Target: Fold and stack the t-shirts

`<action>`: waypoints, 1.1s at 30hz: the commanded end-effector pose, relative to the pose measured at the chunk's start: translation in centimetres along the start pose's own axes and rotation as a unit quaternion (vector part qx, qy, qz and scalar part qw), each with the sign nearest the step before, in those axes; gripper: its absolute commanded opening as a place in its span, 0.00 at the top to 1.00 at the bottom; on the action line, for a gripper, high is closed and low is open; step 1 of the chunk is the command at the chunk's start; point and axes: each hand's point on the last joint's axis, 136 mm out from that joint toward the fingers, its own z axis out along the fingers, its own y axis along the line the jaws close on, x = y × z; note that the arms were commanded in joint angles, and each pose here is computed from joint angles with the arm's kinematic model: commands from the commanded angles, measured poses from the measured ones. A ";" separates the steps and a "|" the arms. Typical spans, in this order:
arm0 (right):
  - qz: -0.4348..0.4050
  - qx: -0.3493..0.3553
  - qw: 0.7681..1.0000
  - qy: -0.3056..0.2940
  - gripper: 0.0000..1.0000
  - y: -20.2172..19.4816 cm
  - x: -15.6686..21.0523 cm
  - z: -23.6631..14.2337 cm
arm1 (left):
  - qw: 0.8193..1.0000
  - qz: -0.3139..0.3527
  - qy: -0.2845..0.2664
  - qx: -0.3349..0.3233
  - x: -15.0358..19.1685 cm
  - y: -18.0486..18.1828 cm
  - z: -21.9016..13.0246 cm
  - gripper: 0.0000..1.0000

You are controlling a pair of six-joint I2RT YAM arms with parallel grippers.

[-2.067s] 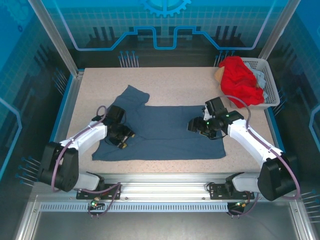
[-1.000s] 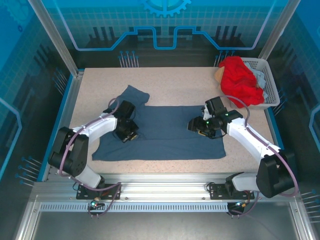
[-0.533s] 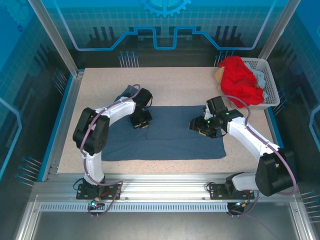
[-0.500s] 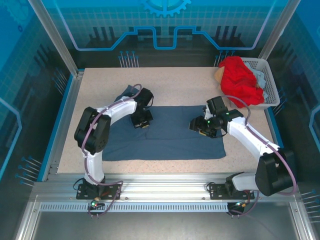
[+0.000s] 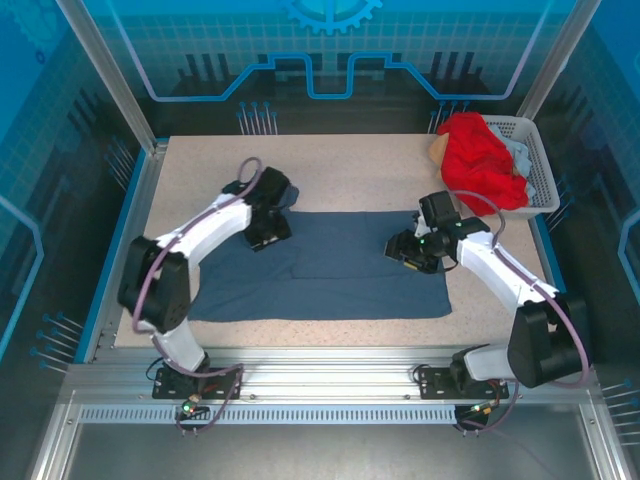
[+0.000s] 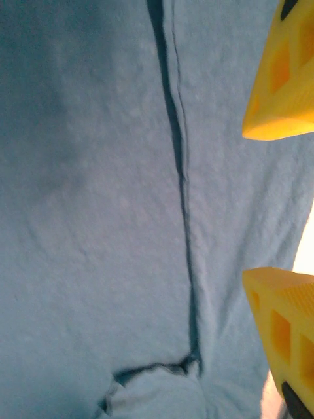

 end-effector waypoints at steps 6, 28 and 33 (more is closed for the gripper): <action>0.019 0.059 0.996 -0.071 0.54 -1.1 -8.8 -0.7 | 0.977 -0.201 0.024 0.062 -5.6 4.5 2.8 0.61; -0.004 0.245 0.968 -0.063 0.53 -5.8 -17.5 3.5 | 0.923 -0.371 0.080 -0.067 -3.8 15.3 7.8 0.77; 0.009 0.260 0.964 -0.050 0.51 -6.6 -18.9 4.9 | 0.923 -0.369 0.074 -0.074 -5.2 16.1 7.5 0.77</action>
